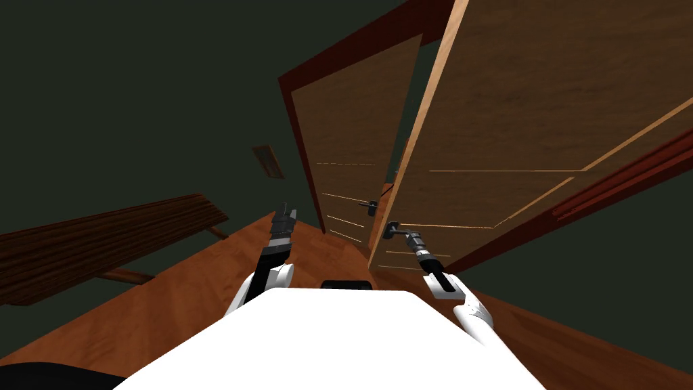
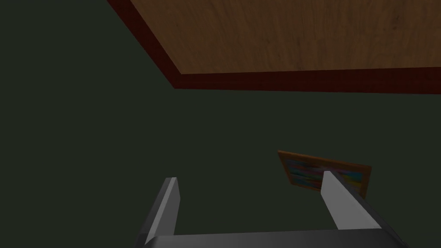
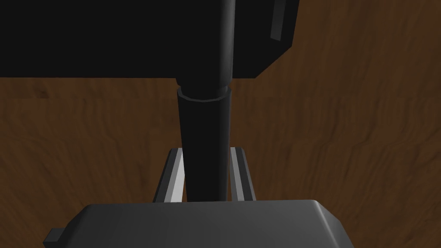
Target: Pull the door open
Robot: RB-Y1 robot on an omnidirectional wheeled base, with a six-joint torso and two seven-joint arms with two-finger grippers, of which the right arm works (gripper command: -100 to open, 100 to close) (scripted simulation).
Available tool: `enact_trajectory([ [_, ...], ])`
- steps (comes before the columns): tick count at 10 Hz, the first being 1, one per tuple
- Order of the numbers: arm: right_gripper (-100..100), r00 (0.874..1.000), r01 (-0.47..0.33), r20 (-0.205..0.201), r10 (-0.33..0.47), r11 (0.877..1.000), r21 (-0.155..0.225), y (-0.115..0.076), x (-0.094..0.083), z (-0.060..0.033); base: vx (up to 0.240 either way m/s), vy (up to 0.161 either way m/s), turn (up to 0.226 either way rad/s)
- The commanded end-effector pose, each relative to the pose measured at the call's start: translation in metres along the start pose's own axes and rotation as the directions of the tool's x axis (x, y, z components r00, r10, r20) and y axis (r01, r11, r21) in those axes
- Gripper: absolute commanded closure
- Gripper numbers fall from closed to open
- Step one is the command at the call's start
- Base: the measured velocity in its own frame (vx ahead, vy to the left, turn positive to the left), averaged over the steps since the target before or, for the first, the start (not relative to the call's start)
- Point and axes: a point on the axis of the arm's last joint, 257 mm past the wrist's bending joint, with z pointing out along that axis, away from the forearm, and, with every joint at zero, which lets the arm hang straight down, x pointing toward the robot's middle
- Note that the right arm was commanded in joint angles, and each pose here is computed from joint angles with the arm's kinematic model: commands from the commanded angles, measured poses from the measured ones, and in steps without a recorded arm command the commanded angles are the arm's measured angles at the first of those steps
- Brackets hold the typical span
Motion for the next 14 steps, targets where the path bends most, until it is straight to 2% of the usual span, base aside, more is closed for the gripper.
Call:
enact_trajectory([
  [1, 100, 0.999, -0.008, -0.041, 0.008, 1.0, 0.0, -0.004, 0.011, -0.0061, -0.171, -0.067, 0.125],
  [6, 100, 0.994, -0.015, -0.106, 0.015, 1.0, -0.001, -0.003, 0.02, -0.0214, -0.187, -0.066, 0.101],
  [7, 100, 0.997, -0.006, -0.083, 0.006, 1.0, 0.0, -0.001, 0.011, -0.0191, -0.089, -0.037, 0.006],
  [8, 100, 0.995, -0.007, -0.102, 0.007, 1.0, 0.002, -0.003, 0.011, -0.0271, -0.163, -0.033, 0.159],
  [14, 100, 0.987, -0.012, -0.163, 0.011, 1.0, -0.001, -0.003, 0.013, -0.0465, -0.189, -0.076, 0.131],
])
